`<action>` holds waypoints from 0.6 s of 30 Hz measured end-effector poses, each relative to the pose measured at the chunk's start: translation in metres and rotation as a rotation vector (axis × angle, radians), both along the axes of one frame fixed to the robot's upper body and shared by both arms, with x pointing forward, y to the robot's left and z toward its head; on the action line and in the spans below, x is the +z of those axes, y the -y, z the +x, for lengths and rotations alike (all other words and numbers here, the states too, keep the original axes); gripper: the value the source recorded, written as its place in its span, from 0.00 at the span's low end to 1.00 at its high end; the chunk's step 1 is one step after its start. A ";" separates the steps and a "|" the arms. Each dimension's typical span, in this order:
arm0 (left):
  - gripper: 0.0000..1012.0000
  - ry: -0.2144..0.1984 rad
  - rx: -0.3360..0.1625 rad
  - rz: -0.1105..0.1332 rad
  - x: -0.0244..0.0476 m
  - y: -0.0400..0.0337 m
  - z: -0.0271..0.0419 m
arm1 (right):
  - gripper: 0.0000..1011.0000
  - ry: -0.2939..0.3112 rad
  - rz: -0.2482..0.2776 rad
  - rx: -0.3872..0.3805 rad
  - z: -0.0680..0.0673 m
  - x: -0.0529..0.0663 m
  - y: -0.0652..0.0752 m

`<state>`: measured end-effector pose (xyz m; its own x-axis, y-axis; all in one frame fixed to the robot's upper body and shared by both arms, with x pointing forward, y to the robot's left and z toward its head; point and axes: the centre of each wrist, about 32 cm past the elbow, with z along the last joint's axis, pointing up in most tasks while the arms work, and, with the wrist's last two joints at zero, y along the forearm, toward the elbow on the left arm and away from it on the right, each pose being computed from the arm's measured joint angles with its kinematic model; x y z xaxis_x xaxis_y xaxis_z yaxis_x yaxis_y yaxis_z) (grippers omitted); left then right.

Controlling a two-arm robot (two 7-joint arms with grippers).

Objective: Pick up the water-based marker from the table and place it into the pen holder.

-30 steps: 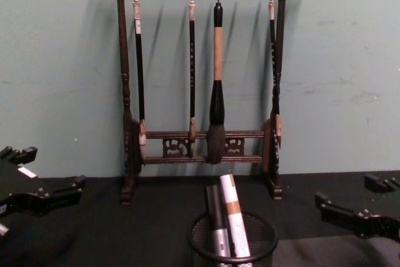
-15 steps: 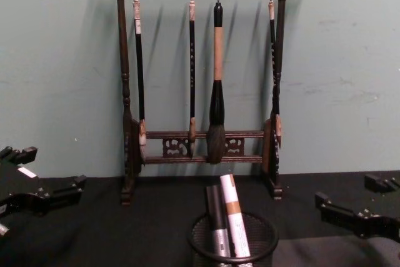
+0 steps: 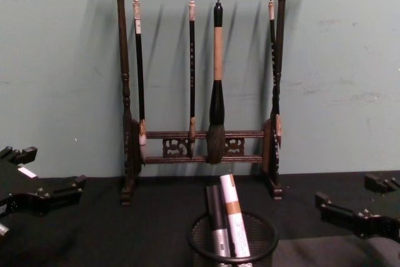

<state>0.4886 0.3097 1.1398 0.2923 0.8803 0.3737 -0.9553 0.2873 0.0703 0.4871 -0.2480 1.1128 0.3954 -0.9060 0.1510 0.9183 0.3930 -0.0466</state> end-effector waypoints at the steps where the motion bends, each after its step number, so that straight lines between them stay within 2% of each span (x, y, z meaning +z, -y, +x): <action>1: 0.99 0.000 0.000 0.000 0.0000 0.0000 0.0000 | 0.99 0.000 0.000 0.000 0.000 0.000 0.000; 18: 0.99 0.000 0.000 0.000 0.0000 0.0000 0.0000 | 0.99 0.000 0.000 0.000 0.000 0.000 0.000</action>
